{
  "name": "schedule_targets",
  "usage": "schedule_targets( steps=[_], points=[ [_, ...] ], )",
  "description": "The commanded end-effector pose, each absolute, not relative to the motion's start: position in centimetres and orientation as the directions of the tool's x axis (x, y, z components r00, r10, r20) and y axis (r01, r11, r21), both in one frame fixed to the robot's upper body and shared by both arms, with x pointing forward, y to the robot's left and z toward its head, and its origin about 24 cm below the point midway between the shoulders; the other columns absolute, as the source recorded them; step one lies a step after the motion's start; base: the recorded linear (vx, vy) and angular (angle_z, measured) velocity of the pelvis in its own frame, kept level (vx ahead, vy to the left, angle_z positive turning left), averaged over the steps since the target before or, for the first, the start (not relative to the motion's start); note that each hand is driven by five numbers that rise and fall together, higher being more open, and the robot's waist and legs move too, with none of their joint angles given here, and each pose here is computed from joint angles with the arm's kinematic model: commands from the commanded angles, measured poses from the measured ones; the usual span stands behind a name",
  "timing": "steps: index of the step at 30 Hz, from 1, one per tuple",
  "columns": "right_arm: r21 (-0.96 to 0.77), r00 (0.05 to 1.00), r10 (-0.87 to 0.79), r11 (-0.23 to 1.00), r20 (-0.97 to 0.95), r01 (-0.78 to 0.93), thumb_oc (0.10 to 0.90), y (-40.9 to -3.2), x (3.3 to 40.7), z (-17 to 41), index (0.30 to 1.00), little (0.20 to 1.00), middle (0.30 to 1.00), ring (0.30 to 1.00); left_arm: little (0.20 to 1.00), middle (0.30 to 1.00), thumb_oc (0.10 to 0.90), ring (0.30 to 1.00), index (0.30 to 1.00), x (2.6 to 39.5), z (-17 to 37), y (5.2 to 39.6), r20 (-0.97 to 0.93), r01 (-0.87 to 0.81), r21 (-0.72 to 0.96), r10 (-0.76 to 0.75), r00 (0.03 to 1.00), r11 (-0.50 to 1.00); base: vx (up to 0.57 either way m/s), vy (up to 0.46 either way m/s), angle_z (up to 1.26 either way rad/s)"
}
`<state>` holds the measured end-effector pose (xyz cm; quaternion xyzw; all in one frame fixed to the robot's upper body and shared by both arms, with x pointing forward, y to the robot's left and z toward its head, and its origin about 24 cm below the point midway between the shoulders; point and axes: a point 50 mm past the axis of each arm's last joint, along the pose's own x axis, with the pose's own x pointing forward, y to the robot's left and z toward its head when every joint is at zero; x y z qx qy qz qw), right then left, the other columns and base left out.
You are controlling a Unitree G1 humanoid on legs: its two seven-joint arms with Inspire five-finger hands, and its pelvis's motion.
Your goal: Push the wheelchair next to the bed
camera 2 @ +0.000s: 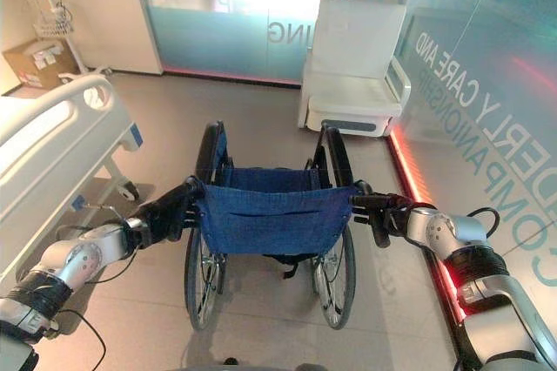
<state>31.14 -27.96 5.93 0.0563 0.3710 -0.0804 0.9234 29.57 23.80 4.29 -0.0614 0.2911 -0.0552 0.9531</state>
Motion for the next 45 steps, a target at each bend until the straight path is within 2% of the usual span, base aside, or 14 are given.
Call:
schedule_targets(
  steps=[1, 11, 21, 27, 32, 38, 45],
  points=[
    [0.556, 0.748, 0.565, 0.767, -0.349, -0.319, 0.400, -14.3, 34.6, 9.6, 0.300, 0.300, 0.300, 0.300, 0.300, 0.300, 0.400, 0.300, 0.300, 35.3, 17.0, 16.5, 0.125, 0.345, -0.226, -0.325, 0.938, 0.911, 0.33, -0.132, -0.04],
    [0.534, 0.784, 0.504, 0.802, -0.362, -0.269, 0.400, -15.5, 34.9, 10.2, 0.300, 0.300, 0.300, 0.300, 0.300, 0.300, 0.400, 0.300, 0.300, 34.8, 14.1, 16.5, 0.106, 0.252, -0.323, -0.230, 0.967, 0.912, 0.43, -0.218, 0.27],
    [0.524, 0.783, 0.512, 0.802, -0.352, -0.288, 0.400, -14.4, 34.3, 10.6, 0.300, 0.300, 0.300, 0.300, 0.300, 0.300, 0.400, 0.300, 0.300, 33.5, 13.9, 17.6, 0.112, 0.142, -0.417, -0.104, 0.988, 0.898, 0.37, -0.266, 0.24],
    [0.499, 0.803, 0.497, 0.814, -0.330, -0.298, 0.400, -12.3, 35.3, 11.8, 0.300, 0.300, 0.300, 0.300, 0.300, 0.300, 0.400, 0.300, 0.300, 33.8, 14.5, 18.7, 0.118, 0.139, -0.414, -0.098, 0.988, 0.900, 0.52, 0.014, -0.13],
    [0.498, 0.796, 0.499, 0.814, -0.341, -0.297, 0.400, -12.6, 34.8, 10.7, 0.300, 0.300, 0.300, 0.300, 0.300, 0.300, 0.400, 0.300, 0.300, 33.1, 14.1, 19.2, 0.100, 0.126, -0.404, -0.093, 0.991, 0.906, 0.55, 0.060, -0.31],
    [0.513, 0.753, 0.551, 0.791, -0.360, -0.334, 0.400, -12.3, 34.0, 8.5, 0.300, 0.300, 0.300, 0.300, 0.300, 0.300, 0.400, 0.300, 0.300, 32.3, 12.8, 21.4, 0.058, 0.039, -0.364, -0.019, 0.998, 0.930, 0.62, 0.150, -0.45],
    [0.540, 0.787, 0.505, 0.798, -0.356, -0.268, 0.400, -13.0, 33.1, 7.1, 0.300, 0.300, 0.300, 0.300, 0.300, 0.300, 0.400, 0.300, 0.300, 33.0, 11.3, 21.5, 0.017, 0.027, -0.326, -0.022, 1.000, 0.945, 0.47, 0.247, -0.08]
  ],
)
